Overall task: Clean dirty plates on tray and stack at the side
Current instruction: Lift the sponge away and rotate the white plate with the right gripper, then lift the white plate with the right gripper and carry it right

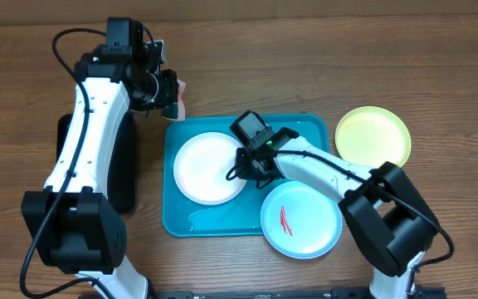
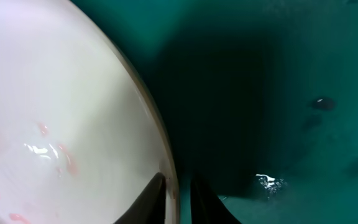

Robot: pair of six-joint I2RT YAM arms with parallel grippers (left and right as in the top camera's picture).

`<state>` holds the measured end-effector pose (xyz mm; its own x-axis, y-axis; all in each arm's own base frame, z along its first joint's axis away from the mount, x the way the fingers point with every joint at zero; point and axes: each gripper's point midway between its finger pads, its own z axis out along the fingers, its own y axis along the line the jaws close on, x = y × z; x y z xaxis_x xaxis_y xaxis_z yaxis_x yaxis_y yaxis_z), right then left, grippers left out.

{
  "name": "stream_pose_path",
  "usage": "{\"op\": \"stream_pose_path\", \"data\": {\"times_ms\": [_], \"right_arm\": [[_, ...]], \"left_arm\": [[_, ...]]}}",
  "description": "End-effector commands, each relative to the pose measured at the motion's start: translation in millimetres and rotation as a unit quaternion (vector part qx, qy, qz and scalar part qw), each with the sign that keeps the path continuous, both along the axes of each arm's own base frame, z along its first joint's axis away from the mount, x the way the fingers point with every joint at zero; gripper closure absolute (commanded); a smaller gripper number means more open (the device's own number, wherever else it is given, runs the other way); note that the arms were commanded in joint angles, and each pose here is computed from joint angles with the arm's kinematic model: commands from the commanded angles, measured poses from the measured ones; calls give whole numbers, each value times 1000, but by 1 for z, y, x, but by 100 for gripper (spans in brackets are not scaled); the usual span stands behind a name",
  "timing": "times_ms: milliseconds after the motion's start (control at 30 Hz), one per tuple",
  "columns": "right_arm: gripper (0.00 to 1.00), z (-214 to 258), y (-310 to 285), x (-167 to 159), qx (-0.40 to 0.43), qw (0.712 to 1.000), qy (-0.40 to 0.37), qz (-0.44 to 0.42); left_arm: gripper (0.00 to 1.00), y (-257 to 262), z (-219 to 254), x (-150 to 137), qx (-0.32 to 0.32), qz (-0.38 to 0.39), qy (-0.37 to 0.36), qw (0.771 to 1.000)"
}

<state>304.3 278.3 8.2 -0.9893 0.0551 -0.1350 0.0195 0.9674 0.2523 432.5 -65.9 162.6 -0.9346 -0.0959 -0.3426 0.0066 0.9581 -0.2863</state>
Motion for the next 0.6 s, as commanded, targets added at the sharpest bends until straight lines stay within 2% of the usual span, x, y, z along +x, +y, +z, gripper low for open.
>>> {"op": "stream_pose_path", "data": {"times_ms": [0,67,100,133,167,367,567], "right_arm": [[80,-5,7,-4,13,1000,13,2],[80,-10,8,-6,14,1000,22,-4],[83,-12,8,-6,14,1000,25,-3],[94,-12,8,-6,15,1000,26,-4],[96,-11,9,-6,16,1000,26,-3],[96,10,5,1,-2,1000,12,1],[96,87,-38,29,-105,989,-108,-6]], "left_arm": [[96,-3,-2,-2,0,-2,4,1000],[96,-3,-2,-2,0,-2,4,1000],[96,-3,-2,-2,1,-1,4,1000],[96,-3,-2,-2,1,-1,4,1000],[96,-3,-2,-2,1,-1,4,1000],[96,-2,-3,-4,1,-1,8,1000],[96,-2,-3,-5,1,-1,9,1000]]}}
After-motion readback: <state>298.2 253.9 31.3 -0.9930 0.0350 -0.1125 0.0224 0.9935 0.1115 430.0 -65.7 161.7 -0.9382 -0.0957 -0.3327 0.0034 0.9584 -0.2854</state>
